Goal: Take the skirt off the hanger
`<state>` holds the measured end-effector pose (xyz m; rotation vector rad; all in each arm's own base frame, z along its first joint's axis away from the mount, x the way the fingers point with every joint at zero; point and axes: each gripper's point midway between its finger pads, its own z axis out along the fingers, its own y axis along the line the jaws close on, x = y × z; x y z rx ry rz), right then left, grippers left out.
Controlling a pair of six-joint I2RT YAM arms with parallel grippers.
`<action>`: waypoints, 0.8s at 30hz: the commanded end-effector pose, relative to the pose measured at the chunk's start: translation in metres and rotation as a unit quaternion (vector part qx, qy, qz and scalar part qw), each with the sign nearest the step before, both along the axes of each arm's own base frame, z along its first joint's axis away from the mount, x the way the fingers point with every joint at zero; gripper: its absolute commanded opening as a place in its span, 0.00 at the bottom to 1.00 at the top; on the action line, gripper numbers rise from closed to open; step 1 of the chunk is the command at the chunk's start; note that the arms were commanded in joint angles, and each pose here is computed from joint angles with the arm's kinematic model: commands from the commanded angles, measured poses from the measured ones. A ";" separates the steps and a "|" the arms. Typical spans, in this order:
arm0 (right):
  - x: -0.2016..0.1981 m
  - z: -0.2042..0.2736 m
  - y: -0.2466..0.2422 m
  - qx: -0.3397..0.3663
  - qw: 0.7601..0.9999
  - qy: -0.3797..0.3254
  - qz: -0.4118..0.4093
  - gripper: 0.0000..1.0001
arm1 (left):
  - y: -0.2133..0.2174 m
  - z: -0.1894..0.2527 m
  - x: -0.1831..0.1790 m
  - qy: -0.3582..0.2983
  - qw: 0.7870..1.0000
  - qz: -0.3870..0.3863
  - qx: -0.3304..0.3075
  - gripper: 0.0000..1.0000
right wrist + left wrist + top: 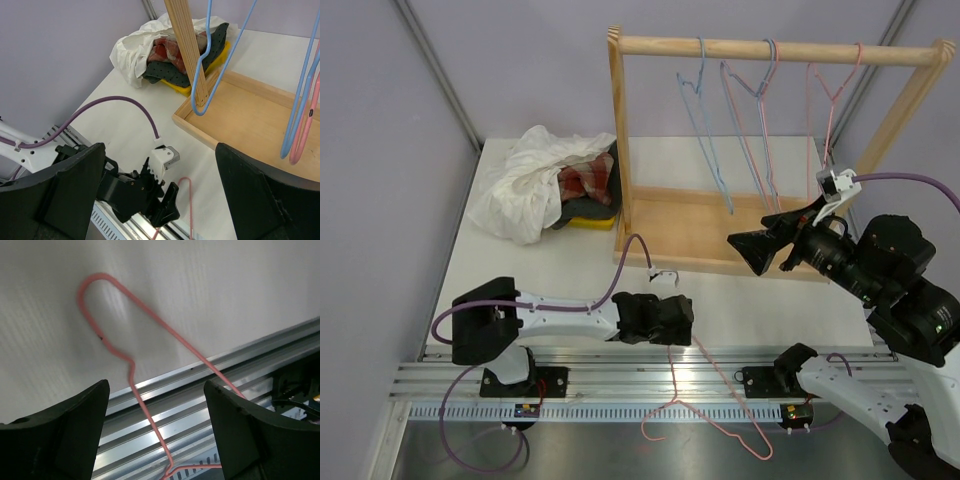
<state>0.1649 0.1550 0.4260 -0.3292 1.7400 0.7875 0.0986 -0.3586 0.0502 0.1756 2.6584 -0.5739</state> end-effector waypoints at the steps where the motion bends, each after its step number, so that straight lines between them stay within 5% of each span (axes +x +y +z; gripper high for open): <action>1: 0.002 -0.004 -0.004 -0.010 1.000 -0.004 -0.010 1.00 | 0.022 0.006 0.007 -0.023 0.996 0.077 0.043 0.80; 11: -0.001 -0.009 -0.007 -0.013 1.000 0.002 -0.012 0.99 | 0.005 -0.026 -0.017 0.014 0.997 0.054 0.045 0.69; 16: -0.004 -0.013 -0.012 -0.018 1.000 0.005 -0.019 1.00 | 0.003 -0.039 -0.022 0.027 0.997 0.052 0.052 0.49; 24: -0.004 -0.012 -0.015 -0.024 0.999 0.003 -0.023 0.99 | -0.001 -0.046 -0.027 0.041 0.996 0.042 0.061 0.36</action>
